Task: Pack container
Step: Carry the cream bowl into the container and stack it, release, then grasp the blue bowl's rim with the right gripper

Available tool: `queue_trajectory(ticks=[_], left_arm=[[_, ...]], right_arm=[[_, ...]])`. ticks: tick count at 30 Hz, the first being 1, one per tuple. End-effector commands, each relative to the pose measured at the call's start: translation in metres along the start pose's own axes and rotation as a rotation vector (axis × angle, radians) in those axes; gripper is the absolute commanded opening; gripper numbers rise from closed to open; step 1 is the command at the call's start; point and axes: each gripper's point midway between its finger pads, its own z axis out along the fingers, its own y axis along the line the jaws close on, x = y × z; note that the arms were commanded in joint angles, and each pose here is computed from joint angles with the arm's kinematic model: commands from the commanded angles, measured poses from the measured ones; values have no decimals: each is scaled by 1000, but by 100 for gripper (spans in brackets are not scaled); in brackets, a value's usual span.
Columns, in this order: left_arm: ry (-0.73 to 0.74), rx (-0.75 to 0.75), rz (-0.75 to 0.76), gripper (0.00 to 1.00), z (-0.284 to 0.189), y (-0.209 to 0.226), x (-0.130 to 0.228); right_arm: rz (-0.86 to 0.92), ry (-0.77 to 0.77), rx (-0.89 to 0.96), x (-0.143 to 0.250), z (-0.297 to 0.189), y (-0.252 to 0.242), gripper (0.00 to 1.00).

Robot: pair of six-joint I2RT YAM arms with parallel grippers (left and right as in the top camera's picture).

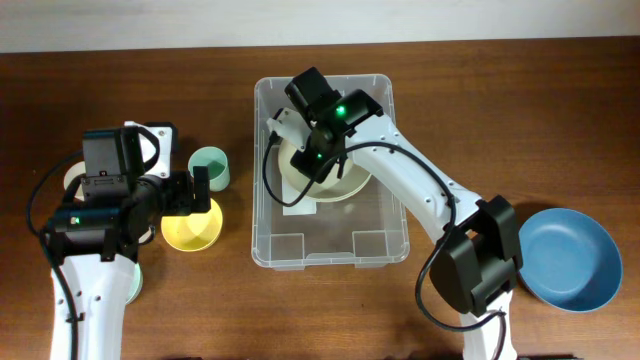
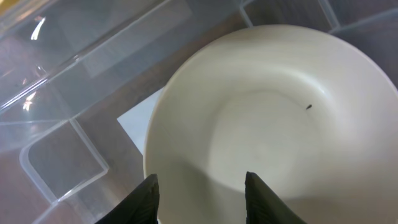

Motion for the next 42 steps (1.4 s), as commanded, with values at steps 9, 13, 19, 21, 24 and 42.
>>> queue_trajectory(ticks=[9, 13, 19, 21, 24, 42], left_arm=[[-20, -1, -6, 99, -4, 0, -7], [-21, -1, -6, 99, -4, 0, -7], [-37, -1, -5, 99, -4, 0, -11], [-39, -1, -5, 99, -4, 0, -11], [-39, -1, -5, 99, -4, 0, -11], [-39, -1, -5, 99, -4, 0, -11]], right_arm=[[1237, -369, 682, 110, -256, -146, 49], [1563, -241, 743, 201, -267, -167, 82], [1916, 10, 706, 334, -241, -179, 99], [1975, 69, 691, 359, -224, -176, 99], [2033, 145, 683, 393, -189, -171, 99], [2026, 139, 686, 450, -44, -144, 99]])
